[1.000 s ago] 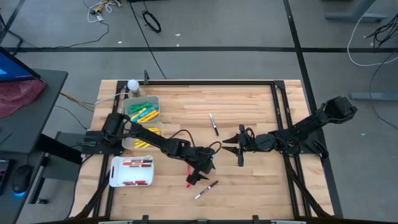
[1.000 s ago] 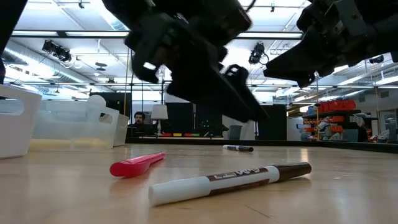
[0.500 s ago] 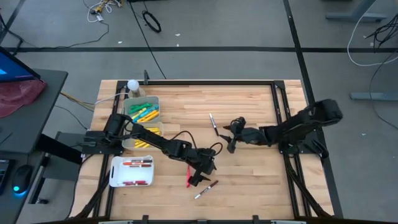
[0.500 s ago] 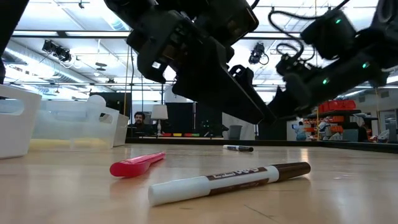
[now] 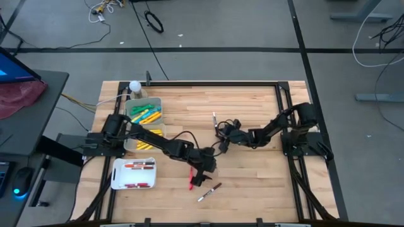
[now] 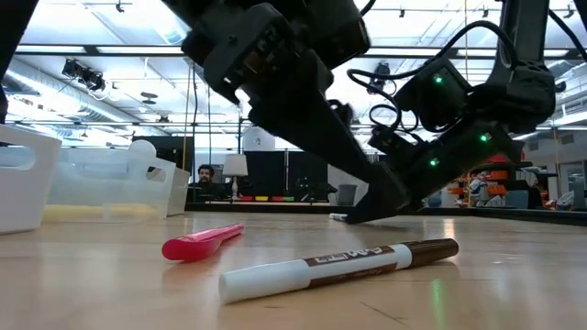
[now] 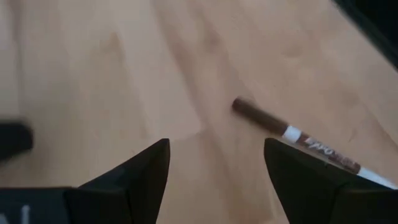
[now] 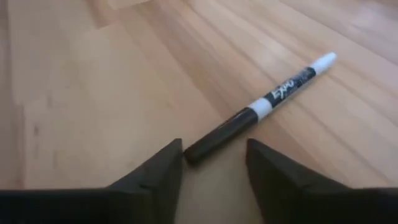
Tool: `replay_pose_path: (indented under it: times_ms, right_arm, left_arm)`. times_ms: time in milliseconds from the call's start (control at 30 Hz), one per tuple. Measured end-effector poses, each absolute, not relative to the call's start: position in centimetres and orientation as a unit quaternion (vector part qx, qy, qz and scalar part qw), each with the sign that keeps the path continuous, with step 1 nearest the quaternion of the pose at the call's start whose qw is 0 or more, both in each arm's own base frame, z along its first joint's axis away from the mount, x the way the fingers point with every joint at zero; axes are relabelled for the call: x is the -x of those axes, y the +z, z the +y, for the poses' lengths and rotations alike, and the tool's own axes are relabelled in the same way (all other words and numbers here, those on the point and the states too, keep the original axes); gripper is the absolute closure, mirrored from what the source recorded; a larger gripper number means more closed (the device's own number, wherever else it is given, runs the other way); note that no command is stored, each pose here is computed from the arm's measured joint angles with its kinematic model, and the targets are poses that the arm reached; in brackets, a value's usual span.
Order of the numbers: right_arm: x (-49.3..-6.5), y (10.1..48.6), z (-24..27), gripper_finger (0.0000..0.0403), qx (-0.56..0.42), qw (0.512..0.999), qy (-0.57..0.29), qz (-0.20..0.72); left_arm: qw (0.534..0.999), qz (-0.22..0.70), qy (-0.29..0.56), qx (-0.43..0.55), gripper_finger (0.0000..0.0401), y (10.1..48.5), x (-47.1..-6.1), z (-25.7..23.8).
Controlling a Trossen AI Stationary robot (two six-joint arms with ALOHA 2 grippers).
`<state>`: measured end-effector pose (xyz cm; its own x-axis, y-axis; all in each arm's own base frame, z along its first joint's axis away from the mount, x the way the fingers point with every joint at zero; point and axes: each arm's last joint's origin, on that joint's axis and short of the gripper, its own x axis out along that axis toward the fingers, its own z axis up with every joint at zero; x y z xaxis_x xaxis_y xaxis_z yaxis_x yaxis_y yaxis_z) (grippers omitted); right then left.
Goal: Pick & Place Markers
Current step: Put the black marker into the white bin
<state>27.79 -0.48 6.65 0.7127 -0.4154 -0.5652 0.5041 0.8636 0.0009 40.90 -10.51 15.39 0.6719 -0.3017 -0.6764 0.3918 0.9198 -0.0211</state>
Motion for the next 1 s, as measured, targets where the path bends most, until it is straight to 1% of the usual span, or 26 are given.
replay_pose_path:
  times_ms: [100,267,333,467,600,667,733,833,933,1000]
  right_arm:
    - [-27.2,6.2,-0.7,0.0273,-0.086,0.917,-0.258,0.293]
    - [-26.8,6.0,-0.8,0.0377,-0.09,0.912,-0.267,0.298]
    - [-26.8,6.0,-0.8,0.0391,-0.084,0.912,-0.266,0.3]
    - [-26.6,6.4,-0.7,0.0381,-0.086,0.914,-0.258,0.302]
    - [-25.9,7.5,-0.6,0.0399,-0.074,0.91,-0.239,0.33]
    - [-25.5,8.3,-0.5,0.0394,-0.064,0.912,-0.226,0.337]
    - [-25.3,9.1,-0.8,0.038,-0.048,0.915,-0.219,0.335]
    - [-25.7,10.8,-2.3,0.0352,-0.036,0.932,-0.206,0.296]
    - [-25.6,11.4,-5.1,0.031,-0.023,0.934,-0.215,0.285]
    - [-25.3,11.4,-7.3,0.0276,-0.019,0.93,-0.236,0.28]
  left_arm:
    - [0.909,0.383,-0.161,-0.044,0.0156,16.1,-40.1,-10.0]
    - [0.916,0.383,-0.113,-0.042,0.0199,16.9,-38.2,-8.6]
    - [0.921,0.379,-0.082,-0.037,0.0216,17.0,-37.3,-7.7]
    - [0.94,0.339,-0.02,-0.021,0.0242,17.9,-35.8,-6.8]
    - [0.945,0.325,0.03,-0.025,0.026,18.1,-34.8,-6.6]
    - [0.949,0.312,0.046,-0.024,0.0265,18.5,-34.9,-6.5]
    - [0.948,0.312,0.054,-0.025,0.0269,18.5,-34.8,-6.4]
    - [0.95,0.306,0.064,-0.026,0.027,18.6,-34.9,-6.3]
    - [0.949,0.306,0.069,-0.023,0.0271,18.6,-34.9,-6.2]
    - [0.949,0.306,0.069,-0.022,0.0271,18.6,-34.9,-6.3]
